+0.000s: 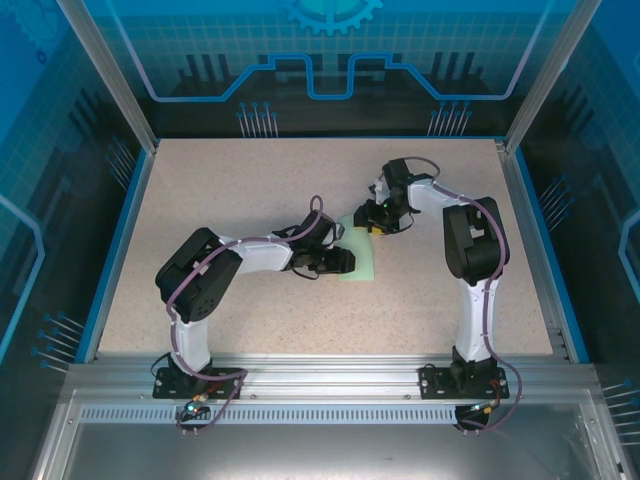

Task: Fold a paper plane with a square sheet of paper (fold left side to right side)
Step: Fold the triangle a second time at the center of the table.

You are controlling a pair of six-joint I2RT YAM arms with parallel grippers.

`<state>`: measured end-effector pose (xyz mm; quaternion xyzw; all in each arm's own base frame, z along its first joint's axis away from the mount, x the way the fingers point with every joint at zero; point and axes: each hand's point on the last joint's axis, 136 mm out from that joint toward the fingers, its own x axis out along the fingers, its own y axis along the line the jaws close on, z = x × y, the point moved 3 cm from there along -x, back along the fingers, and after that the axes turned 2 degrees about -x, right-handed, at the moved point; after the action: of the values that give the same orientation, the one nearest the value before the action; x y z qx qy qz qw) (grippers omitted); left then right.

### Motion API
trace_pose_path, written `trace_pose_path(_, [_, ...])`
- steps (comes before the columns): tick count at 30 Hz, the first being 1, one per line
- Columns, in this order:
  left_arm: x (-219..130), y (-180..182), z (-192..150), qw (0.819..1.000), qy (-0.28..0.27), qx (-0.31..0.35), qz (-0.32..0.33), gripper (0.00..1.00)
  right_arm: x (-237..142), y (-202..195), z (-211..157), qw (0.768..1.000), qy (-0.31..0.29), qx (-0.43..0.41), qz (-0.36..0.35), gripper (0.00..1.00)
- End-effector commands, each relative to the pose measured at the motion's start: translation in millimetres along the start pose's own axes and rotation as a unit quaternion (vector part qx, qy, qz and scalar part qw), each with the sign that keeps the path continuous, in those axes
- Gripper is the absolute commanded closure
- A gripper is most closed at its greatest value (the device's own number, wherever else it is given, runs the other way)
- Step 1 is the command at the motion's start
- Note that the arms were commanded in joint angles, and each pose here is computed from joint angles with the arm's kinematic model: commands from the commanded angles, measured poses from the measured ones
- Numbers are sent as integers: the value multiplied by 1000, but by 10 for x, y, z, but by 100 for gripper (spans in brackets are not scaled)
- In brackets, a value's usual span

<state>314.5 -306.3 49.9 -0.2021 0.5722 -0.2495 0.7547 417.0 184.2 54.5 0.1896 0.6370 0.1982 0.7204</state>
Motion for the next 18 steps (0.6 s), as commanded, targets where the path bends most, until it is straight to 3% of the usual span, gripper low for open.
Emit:
trace_pose_path(1, [36,-11,-74,1000,11,-1,-2,51,-66,62,-42,1000,1,0,15,52])
trace_pose_path(18, [2,-52,-50,1000,5,5,-8,51,-174,167,-439,997,12,27,72,51])
